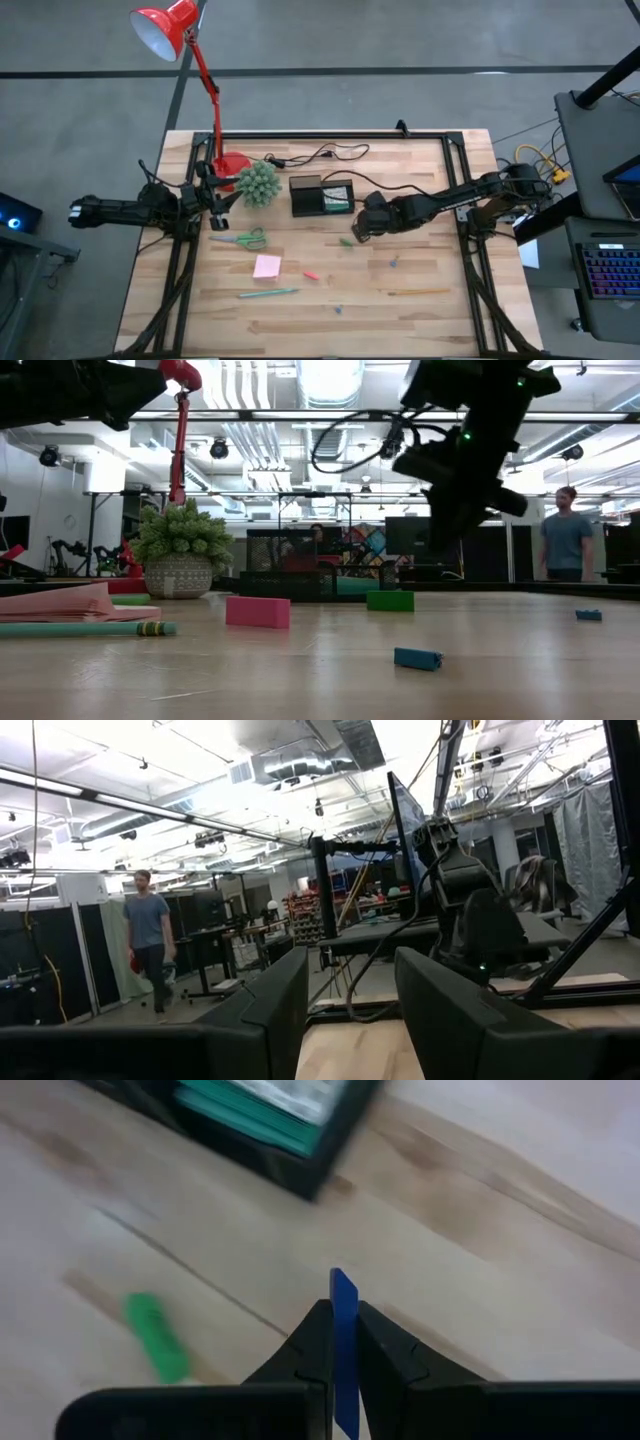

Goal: Pick and place office supplies into organizer
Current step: Put the blue eraser into the desk organizer

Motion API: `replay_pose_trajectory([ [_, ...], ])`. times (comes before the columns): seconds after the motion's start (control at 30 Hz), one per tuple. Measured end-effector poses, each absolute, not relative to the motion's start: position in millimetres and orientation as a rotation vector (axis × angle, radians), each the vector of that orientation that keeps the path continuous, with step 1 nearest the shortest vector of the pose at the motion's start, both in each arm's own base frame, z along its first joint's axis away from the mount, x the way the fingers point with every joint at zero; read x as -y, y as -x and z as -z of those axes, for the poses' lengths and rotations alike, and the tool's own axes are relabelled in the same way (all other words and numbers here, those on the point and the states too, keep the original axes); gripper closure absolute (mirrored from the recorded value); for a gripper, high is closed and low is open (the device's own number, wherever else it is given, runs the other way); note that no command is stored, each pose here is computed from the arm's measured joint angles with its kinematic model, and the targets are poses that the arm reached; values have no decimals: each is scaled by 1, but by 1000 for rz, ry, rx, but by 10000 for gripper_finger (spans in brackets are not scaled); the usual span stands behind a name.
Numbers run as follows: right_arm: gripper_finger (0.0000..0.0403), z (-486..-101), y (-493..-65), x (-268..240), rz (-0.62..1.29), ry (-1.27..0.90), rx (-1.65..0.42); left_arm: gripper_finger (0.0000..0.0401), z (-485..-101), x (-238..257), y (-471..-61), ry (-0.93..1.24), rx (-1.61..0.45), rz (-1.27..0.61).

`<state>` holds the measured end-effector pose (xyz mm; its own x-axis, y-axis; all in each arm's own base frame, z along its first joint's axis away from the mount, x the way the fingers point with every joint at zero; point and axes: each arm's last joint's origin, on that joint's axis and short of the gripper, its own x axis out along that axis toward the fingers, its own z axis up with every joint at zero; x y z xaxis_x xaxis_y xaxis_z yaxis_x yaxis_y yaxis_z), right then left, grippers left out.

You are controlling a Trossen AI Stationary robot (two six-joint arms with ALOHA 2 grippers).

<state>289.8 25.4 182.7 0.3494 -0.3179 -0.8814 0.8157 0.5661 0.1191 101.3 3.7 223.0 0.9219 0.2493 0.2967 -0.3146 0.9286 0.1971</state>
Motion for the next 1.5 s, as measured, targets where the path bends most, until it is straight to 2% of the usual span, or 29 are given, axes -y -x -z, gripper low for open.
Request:
replay_pose_trajectory([
  [0.6, 380, -195, -317, -31, 534, -504, -714, 262, -223, -4, -101, -245, 270, -293],
  [1.2, 380, -196, -345, -34, 301, -66, -586, 262, -223, -4, -101, -245, 272, -294],
  [1.5, 380, -183, -367, -32, 270, 68, -604, 262, -223, -5, -102, -239, 259, -332],
])
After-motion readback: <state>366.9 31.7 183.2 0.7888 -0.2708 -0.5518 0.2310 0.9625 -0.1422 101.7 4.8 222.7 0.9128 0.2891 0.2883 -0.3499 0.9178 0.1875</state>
